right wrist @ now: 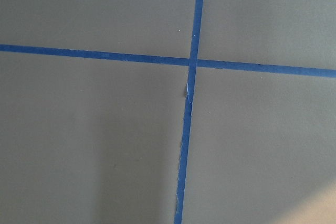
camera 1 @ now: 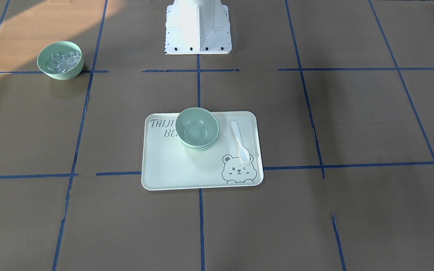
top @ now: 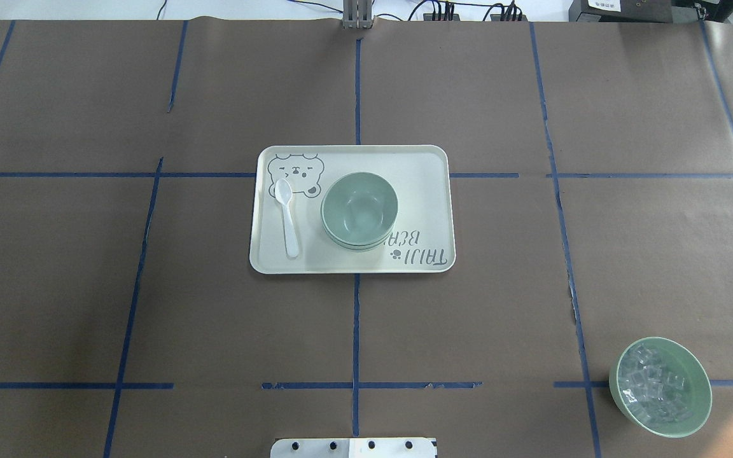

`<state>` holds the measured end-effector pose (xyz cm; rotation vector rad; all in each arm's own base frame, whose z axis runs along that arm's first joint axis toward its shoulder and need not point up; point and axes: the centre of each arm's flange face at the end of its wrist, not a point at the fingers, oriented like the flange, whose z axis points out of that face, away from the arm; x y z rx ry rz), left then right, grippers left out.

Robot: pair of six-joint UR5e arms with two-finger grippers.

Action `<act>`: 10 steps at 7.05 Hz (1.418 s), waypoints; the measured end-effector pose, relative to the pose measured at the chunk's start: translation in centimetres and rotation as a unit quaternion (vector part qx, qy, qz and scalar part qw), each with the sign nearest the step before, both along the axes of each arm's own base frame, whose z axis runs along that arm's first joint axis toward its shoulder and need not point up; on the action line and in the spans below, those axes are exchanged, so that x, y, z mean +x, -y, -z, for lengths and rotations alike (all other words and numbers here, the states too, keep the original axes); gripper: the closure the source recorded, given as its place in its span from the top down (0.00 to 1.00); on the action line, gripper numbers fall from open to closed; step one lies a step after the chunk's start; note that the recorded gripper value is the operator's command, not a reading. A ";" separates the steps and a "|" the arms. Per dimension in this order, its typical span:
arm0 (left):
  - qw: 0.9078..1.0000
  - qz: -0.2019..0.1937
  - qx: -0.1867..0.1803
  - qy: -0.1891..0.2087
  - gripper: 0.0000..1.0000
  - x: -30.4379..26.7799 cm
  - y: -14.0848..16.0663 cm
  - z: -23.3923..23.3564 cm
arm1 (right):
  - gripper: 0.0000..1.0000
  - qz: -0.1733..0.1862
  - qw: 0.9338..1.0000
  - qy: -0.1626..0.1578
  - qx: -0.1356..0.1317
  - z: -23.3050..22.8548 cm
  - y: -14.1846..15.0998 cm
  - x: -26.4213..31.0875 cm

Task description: Stack green bowls together

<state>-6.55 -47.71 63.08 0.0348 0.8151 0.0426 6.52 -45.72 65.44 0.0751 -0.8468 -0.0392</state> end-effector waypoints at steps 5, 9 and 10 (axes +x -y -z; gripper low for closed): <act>1.000 0.000 0.003 0.000 1.00 0.0 0.3 0.3 | 1.00 -0.027 1.000 0.008 -0.002 0.1 -0.7 2.4; 1.000 0.000 0.003 0.000 1.00 0.0 0.4 0.3 | 1.00 -0.027 1.000 0.008 0.001 0.3 -0.6 2.4; 1.000 0.000 0.003 0.000 1.00 0.0 0.4 0.3 | 1.00 -0.027 1.000 0.008 0.001 0.3 -0.6 2.4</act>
